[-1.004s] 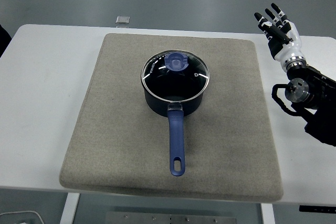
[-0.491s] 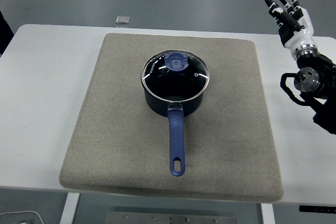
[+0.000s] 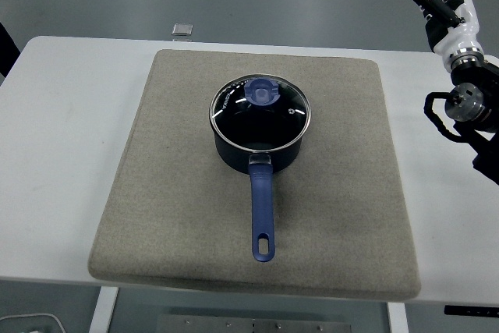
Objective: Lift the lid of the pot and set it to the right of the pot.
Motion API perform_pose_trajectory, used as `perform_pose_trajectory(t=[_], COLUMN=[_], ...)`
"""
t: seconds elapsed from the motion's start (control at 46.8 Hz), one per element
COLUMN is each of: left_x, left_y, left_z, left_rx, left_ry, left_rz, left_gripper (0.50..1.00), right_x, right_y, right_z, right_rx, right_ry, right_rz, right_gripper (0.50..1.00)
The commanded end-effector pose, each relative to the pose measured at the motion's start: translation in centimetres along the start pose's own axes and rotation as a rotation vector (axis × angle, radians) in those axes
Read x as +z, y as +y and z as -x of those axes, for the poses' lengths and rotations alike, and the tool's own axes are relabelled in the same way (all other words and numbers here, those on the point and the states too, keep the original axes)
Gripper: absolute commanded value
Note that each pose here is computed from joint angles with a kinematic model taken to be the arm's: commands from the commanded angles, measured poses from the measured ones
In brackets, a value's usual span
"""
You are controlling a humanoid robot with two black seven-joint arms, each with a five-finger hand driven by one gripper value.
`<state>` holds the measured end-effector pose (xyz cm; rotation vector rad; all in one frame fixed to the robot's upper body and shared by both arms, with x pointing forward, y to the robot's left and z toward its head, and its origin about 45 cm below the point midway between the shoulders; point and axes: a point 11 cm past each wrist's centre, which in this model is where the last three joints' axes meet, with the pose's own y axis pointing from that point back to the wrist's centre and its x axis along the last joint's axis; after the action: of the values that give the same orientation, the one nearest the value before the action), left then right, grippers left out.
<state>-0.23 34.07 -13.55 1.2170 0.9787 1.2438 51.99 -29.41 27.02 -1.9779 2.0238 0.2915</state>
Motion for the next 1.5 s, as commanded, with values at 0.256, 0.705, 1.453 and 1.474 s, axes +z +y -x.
perform_pose_trajectory(t=[0.256, 0.705, 1.453, 1.474], left_x=[0.0, 0.0, 0.0, 0.0], left_y=[0.0, 0.0, 0.0, 0.0], left_z=[0.0, 0.0, 0.0, 0.0], left_rx=[-0.001, -0.001, 0.001, -0.001], left_ry=[0.000, 0.000, 0.000, 0.000], left_rz=[-0.001, 0.001, 0.001, -0.001], left_gripper=[1.000, 1.000, 1.000, 1.000], right_x=[-0.3, -5.6, -18.7, -18.7], right_y=[-0.1, -1.7, 2.5, 2.6], right_z=[0.1, 3.4, 16.0, 16.4], right_rx=[0.001, -0.214, -1.012, -1.027], right_ry=[0.005, 0.280, 0.816, 0.834], right_rz=[-0.005, -0.093, -0.290, -0.292], right_gripper=[0.913, 0.913, 0.913, 0.913])
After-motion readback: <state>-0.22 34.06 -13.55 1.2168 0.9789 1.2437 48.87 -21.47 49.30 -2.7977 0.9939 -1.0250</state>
